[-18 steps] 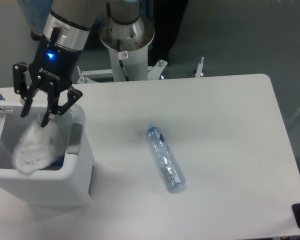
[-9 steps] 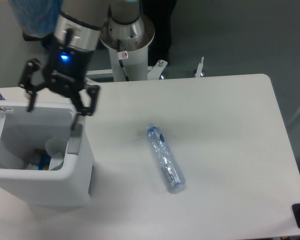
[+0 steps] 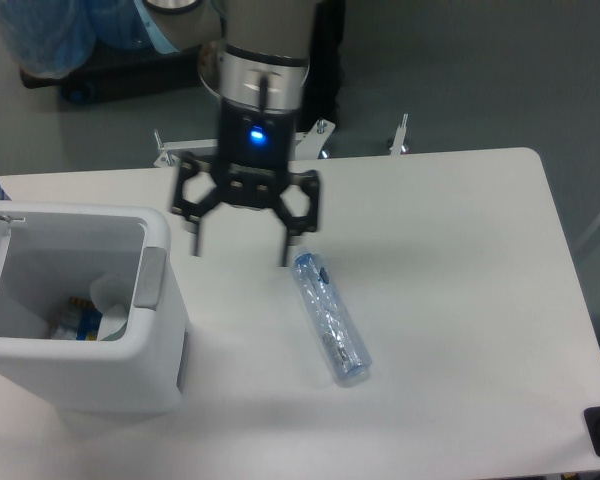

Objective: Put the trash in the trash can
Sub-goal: 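Move the open gripper over the clear plastic bottle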

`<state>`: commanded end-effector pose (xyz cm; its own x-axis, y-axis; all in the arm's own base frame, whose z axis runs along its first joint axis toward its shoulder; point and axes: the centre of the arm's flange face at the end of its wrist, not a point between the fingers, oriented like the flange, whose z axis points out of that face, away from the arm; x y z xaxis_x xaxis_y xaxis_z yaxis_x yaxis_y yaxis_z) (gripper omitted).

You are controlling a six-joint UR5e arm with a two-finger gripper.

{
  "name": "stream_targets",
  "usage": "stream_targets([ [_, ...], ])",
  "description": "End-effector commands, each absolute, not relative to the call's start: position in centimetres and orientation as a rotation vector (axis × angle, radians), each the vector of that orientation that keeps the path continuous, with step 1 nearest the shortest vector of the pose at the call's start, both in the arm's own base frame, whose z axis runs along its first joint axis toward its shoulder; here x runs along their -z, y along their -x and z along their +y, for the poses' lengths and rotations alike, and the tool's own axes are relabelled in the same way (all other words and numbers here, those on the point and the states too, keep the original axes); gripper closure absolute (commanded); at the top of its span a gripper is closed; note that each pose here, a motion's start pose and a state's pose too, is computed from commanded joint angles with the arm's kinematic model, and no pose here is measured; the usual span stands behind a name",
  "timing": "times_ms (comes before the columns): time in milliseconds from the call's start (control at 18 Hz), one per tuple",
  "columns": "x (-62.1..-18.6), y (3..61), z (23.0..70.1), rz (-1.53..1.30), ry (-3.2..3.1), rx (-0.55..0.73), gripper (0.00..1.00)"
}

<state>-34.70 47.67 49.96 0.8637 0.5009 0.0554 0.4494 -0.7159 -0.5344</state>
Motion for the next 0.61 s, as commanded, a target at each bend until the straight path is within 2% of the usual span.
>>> stream_targets([
  [333,-46.2,38.6,48.4,-0.759,2.571,-0.22,0.0],
  [611,-42.7,40.6,49.8,-0.781,2.618,-0.193,0.0],
])
